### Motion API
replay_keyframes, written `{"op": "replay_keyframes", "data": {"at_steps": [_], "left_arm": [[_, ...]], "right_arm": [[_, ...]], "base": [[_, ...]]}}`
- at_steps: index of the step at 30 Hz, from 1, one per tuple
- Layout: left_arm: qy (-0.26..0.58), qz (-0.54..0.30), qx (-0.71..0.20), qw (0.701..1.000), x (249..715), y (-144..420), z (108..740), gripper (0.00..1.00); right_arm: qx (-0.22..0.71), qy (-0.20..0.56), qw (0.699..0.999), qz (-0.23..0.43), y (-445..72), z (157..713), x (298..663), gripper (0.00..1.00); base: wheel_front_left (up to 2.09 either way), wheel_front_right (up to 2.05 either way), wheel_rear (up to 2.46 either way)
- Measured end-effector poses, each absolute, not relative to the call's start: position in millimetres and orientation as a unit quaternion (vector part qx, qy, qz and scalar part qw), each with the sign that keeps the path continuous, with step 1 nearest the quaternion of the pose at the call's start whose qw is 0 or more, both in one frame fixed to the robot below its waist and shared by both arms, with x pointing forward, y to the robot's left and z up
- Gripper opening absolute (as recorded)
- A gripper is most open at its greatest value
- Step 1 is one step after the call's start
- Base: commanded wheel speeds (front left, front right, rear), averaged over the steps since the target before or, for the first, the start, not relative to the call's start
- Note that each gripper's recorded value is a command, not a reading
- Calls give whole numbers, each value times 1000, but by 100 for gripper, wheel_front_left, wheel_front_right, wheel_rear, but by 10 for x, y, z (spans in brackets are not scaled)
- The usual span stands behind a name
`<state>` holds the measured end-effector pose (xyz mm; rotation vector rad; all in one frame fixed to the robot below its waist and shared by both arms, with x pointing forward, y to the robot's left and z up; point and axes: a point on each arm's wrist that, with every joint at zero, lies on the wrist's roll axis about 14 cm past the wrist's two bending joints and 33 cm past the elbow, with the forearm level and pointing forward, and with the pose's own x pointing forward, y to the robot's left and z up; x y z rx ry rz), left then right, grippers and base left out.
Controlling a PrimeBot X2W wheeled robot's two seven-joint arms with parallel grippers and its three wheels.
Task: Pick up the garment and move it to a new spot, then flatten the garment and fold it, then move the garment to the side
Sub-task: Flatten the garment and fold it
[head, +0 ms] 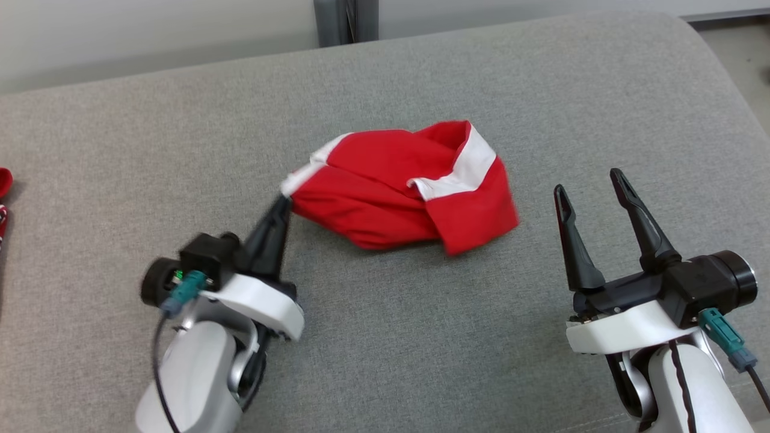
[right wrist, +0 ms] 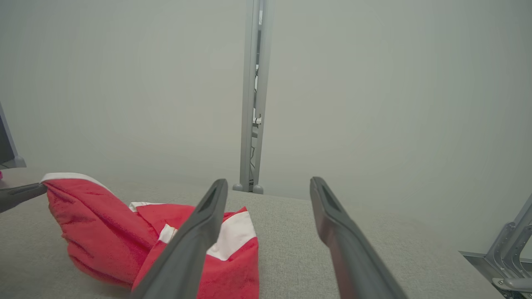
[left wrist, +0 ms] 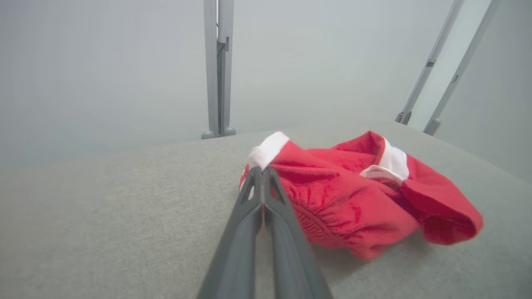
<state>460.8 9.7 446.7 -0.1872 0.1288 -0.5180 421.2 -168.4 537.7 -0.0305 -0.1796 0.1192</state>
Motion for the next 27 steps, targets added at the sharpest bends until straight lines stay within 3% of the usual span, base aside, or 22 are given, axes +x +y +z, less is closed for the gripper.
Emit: {"op": "replay_keyframes", "data": {"at_steps": [8,14,27], "left_arm": [[-81,-203,-83,972,4921,316,5428,0],[-231,-225,-77,943,4873,109,6457,0],[-218,-362,-95,901,4636,-796,6507,0]], "right_arm": [[-13,-105,993,60,-1680,5505,4119,100],[-10,-109,992,58,-1694,5547,4055,100],[-4,-110,993,36,-1841,5573,3978,100]], "base": [[0,0,0],[0,0,0],[0,0,0]]}}
